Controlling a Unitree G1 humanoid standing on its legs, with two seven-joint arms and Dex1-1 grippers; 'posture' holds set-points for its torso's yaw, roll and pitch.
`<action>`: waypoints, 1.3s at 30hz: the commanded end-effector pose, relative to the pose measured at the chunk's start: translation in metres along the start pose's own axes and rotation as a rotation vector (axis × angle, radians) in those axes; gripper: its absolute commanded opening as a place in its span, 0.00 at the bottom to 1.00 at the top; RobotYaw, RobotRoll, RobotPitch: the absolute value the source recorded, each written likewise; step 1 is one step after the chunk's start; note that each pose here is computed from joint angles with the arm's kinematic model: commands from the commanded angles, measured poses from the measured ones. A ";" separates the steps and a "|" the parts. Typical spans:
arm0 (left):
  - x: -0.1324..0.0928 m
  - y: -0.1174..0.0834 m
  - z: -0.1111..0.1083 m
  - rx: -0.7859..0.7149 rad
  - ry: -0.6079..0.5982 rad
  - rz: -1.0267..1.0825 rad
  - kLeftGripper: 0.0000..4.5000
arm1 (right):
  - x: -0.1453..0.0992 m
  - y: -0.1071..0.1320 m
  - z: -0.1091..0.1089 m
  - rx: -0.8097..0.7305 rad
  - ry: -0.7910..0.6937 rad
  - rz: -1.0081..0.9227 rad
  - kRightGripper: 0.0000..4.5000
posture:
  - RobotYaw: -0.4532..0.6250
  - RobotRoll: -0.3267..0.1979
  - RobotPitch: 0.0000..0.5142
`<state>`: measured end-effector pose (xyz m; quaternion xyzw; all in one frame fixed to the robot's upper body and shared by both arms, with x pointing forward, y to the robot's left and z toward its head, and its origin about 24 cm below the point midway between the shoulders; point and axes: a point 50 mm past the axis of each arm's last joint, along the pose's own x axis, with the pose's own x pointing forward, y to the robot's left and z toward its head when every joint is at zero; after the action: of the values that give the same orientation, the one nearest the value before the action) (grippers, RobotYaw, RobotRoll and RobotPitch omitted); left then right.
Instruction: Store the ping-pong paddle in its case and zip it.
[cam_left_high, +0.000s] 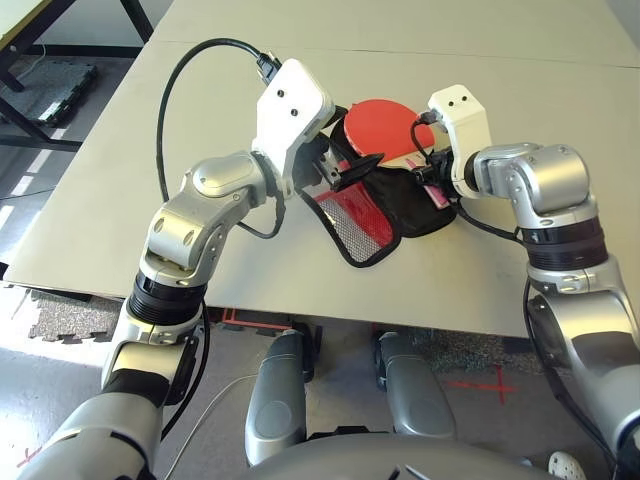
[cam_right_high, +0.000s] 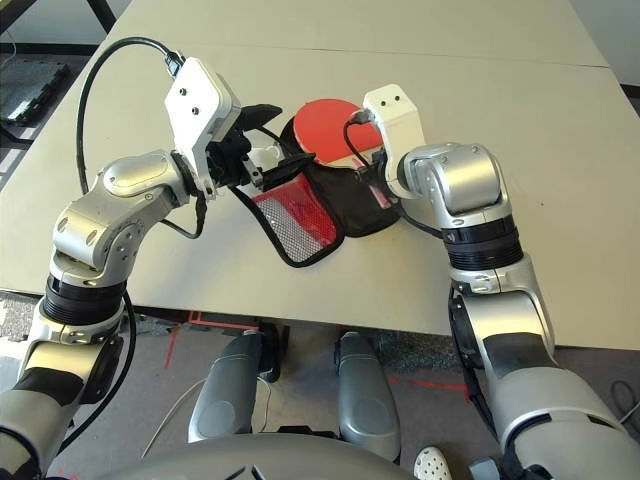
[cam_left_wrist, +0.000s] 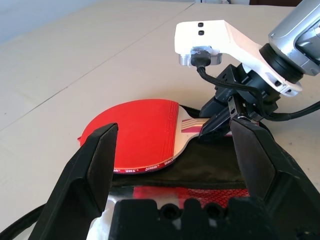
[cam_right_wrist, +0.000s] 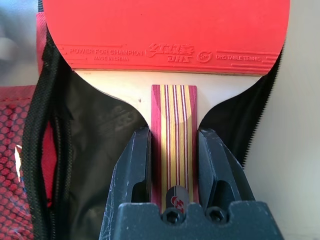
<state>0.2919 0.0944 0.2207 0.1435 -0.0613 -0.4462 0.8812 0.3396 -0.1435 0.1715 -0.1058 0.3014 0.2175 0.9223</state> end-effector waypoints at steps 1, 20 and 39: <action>-0.002 -0.004 -0.001 0.014 0.015 -0.011 1.00 | 0.004 0.008 -0.005 -0.008 0.019 0.020 0.25 | 0.51 0.62 0.44; -0.001 -0.007 -0.003 0.012 0.023 -0.023 1.00 | 0.003 0.004 -0.026 0.045 0.103 -0.055 0.25 | 0.50 0.62 0.45; -0.005 -0.006 0.002 0.035 0.018 -0.025 1.00 | -0.005 -0.002 -0.024 0.126 0.028 0.015 0.70 | 0.51 0.62 0.46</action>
<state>0.2884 0.0938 0.2185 0.1512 -0.0557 -0.4507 0.8780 0.3284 -0.1483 0.1585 -0.0624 0.3175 0.1959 0.9257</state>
